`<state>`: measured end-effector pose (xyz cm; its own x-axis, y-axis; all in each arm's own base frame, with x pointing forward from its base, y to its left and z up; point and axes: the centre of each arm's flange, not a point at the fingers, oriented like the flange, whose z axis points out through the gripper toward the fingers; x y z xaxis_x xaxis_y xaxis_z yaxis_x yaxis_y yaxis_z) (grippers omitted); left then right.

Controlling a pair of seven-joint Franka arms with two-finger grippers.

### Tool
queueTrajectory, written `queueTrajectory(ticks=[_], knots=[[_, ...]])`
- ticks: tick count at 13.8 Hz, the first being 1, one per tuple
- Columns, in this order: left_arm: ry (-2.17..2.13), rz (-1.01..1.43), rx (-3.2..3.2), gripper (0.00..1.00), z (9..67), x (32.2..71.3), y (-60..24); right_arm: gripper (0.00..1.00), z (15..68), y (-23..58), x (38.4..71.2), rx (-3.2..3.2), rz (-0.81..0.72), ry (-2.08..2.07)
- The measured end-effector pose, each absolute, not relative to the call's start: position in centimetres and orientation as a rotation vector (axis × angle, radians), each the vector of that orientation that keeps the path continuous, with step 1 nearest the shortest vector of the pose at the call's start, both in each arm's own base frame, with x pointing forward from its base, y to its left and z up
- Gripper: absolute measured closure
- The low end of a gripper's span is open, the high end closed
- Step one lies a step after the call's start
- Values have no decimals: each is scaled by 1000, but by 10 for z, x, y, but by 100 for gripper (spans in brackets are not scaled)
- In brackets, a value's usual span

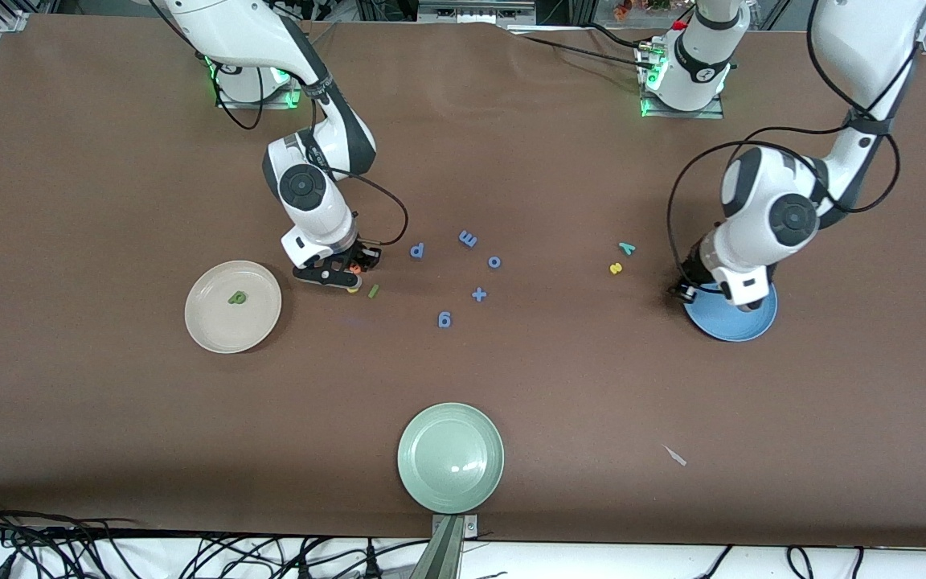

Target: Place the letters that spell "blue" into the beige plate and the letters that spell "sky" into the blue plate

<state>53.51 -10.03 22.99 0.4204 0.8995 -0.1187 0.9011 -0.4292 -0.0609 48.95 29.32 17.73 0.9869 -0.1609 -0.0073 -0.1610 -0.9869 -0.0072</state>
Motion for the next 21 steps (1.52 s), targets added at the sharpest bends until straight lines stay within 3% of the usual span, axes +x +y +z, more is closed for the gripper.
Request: queueTrajectory(ticks=[3,7,11,18,21], knots=[[1699,-227,2625,44,228,524,-133,72,180,287,495,-3135,21,247],[1726,-238,2610,44,213,512,-165,72,228,240,541,-3205,172,102],[1893,-265,2501,42,197,508,-173,72,253,166,573,-3227,194,-114],[2343,-192,2153,40,197,504,-187,70,239,125,573,-3239,191,-216],[2449,-159,2043,40,196,504,-187,47,240,127,574,-3237,184,-216]])
